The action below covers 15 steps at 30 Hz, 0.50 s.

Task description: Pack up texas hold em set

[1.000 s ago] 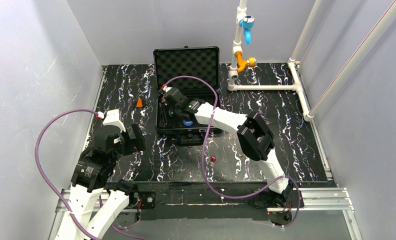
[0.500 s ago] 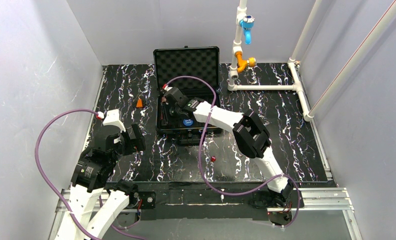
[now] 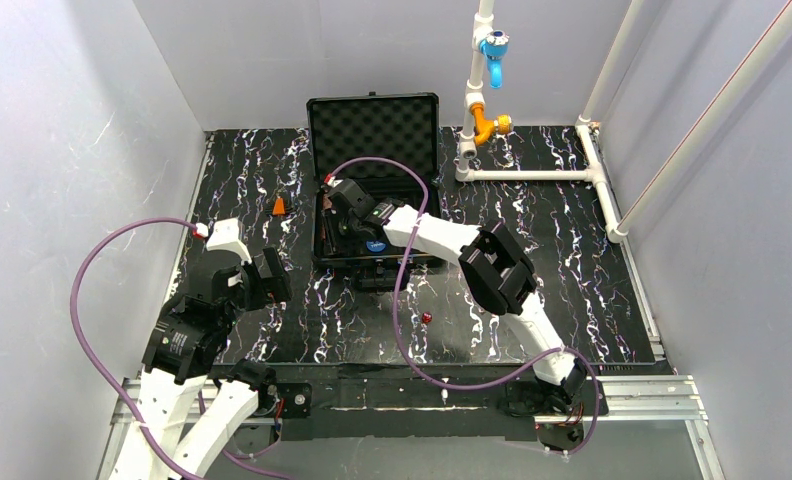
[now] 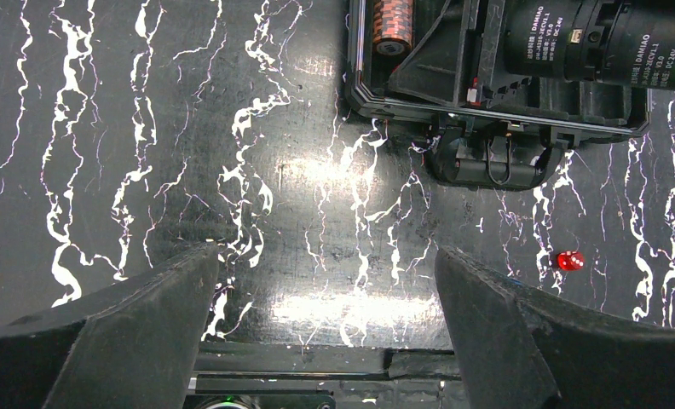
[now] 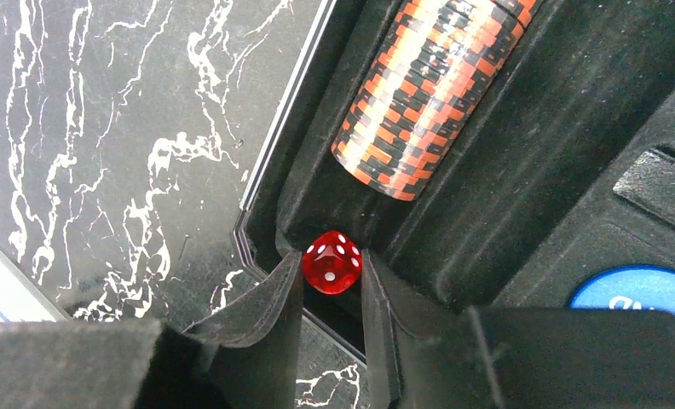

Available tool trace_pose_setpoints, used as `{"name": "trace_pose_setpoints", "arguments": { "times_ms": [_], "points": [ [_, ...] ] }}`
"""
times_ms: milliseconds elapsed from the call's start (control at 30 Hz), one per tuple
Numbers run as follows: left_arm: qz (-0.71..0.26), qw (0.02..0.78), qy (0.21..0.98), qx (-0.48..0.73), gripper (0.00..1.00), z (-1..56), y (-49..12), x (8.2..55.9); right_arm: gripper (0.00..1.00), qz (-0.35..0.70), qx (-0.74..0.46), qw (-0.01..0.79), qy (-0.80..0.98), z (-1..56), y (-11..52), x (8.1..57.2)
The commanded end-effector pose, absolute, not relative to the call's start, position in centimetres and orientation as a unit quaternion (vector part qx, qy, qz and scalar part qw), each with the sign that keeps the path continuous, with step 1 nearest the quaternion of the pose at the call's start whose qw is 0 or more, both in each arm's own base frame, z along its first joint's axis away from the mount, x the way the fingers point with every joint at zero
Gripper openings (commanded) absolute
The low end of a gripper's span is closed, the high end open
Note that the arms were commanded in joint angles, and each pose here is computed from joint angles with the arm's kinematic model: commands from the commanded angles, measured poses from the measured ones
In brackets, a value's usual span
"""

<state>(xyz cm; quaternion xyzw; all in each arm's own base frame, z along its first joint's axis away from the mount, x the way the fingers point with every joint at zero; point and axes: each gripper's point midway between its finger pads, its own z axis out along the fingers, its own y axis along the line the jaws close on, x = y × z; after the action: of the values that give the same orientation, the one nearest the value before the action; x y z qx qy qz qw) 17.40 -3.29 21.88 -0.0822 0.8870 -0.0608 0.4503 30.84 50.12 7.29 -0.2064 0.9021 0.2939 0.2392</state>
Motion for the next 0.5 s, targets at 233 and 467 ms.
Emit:
{"name": "trace_pose_setpoints", "arguments": {
  "times_ms": [233, 467],
  "points": [
    [-0.052, 0.444, 0.891, -0.08, 0.98, 21.6, -3.02, 17.4, 0.09, 0.323, -0.216, 0.26, 0.884, 9.33, 51.37, 31.69],
    [-0.054, 0.444, 0.891, -0.079, 0.98, 21.57, -3.11, 17.45, 0.19, 0.326, -0.217, 0.258, 0.883, 9.34, 51.46, 31.7]
  ]
}}
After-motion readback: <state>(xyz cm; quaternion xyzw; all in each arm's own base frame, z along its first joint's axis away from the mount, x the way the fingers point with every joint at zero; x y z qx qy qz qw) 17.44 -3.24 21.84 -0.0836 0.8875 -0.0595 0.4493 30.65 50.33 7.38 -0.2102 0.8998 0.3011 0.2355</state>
